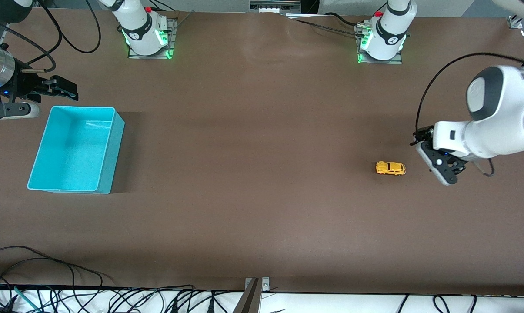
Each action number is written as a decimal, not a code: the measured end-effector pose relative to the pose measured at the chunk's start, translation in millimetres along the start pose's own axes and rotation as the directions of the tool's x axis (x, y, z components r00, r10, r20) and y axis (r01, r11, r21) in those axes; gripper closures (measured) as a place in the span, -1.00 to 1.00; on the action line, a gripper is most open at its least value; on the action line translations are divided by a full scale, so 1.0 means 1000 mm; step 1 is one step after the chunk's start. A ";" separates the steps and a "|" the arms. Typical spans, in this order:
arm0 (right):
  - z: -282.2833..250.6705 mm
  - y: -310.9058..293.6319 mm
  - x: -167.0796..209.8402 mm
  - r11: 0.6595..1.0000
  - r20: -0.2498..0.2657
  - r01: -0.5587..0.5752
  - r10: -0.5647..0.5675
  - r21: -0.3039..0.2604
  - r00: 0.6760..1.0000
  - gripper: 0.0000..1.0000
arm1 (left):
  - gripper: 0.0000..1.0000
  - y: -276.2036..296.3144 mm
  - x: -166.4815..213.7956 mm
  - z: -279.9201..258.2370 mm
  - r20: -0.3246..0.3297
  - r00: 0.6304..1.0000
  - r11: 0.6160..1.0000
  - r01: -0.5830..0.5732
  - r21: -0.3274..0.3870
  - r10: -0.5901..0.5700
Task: Wind up and store yellow beetle car
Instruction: 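Reach the left gripper down over the yellow beetle car, then close the left gripper on the yellow car's body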
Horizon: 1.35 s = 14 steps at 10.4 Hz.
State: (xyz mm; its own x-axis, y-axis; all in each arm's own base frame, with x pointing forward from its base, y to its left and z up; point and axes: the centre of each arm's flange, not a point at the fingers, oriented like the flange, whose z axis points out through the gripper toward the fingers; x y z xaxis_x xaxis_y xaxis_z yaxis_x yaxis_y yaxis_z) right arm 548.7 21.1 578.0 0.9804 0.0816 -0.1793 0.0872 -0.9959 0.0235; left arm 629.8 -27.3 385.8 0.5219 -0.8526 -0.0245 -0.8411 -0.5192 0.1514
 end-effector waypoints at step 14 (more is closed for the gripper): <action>0.005 0.000 0.002 1.000 -0.003 0.000 0.000 0.000 1.000 -1.00 | -1.00 0.012 -0.022 0.183 0.035 0.874 0.870 -0.486 0.087 0.485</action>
State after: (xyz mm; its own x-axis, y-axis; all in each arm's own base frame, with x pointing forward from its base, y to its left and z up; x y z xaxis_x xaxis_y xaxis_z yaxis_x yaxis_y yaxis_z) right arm 550.2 21.1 573.1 0.9809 0.0819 -0.1763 0.0873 -0.9959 0.0234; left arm 582.1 -25.5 206.9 0.0430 -0.9989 0.0176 -0.9974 -0.0419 0.0578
